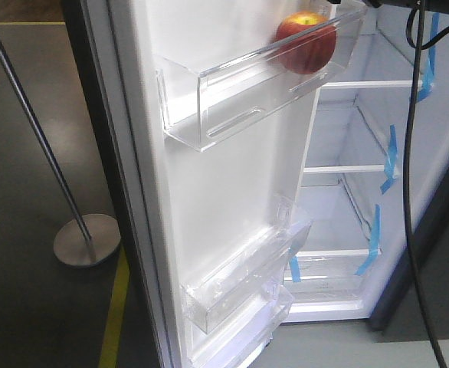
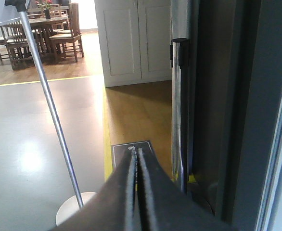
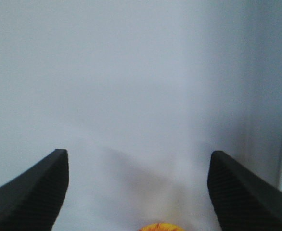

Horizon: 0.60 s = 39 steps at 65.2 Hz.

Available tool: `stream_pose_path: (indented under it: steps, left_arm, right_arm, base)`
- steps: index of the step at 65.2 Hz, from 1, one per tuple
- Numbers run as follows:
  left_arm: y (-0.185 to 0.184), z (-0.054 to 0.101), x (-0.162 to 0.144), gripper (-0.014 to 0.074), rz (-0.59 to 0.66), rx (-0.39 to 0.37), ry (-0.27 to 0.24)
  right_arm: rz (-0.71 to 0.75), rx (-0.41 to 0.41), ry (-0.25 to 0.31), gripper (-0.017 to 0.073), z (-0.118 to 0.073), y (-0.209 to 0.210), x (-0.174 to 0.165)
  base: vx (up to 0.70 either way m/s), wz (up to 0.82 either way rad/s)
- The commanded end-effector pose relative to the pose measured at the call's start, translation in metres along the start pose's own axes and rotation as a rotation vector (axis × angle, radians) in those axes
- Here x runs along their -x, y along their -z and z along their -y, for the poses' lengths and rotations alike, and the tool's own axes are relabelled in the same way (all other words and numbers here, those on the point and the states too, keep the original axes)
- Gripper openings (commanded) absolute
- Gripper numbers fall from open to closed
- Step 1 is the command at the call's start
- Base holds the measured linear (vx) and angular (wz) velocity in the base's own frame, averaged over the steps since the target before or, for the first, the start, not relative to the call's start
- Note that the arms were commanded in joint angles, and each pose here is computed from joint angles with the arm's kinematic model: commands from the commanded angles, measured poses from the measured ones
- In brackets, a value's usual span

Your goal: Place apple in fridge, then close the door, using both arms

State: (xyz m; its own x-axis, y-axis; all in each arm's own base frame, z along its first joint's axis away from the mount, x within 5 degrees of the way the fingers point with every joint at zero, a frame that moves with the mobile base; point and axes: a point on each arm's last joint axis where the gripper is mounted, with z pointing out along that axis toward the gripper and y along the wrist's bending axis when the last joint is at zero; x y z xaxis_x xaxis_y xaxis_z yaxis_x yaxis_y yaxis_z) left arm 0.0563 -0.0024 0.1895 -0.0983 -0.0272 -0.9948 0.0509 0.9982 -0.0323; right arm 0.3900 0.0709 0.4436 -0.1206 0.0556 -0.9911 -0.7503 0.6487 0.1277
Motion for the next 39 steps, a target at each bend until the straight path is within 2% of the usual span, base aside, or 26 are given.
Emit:
stream_pose_path:
  steps: [1,6,17,20,25,39]
  left_arm:
    - [0.000,0.001,0.002,-0.0008,0.072,-0.010,0.007]
    - [0.000,0.001,0.002,-0.0008,0.072,-0.010,0.007]
    - [0.000,0.001,0.002,-0.0008,0.072,-0.010,0.007]
    - [0.000,0.001,0.002,-0.0008,0.072,-0.010,0.007]
    - [0.000,0.001,0.002,-0.0008,0.072,-0.010,0.007]
    - [0.000,0.001,0.002,-0.0008,0.072,-0.010,0.007]
  right_arm:
    - [0.139,0.022,0.060,0.0482,-0.036,0.029,0.049]
    - [0.163,0.037,0.098,0.0368,-0.054,0.042,0.063]
    - [0.159,0.055,0.217,-0.0013,-0.098,0.076,0.087]
    - [0.144,0.066,0.228,-0.0015,-0.109,0.085,0.091]
    - [0.104,0.077,0.201,-0.0006,-0.129,0.101,0.095]
    - [-0.038,-0.060,0.211,-0.0003,-0.161,0.139,0.077]
  base:
    - [0.00,0.00]
    - [0.00,0.00]
    - [0.00,0.00]
    - [0.00,0.00]
    - [0.00,0.00]
    - [0.00,0.00]
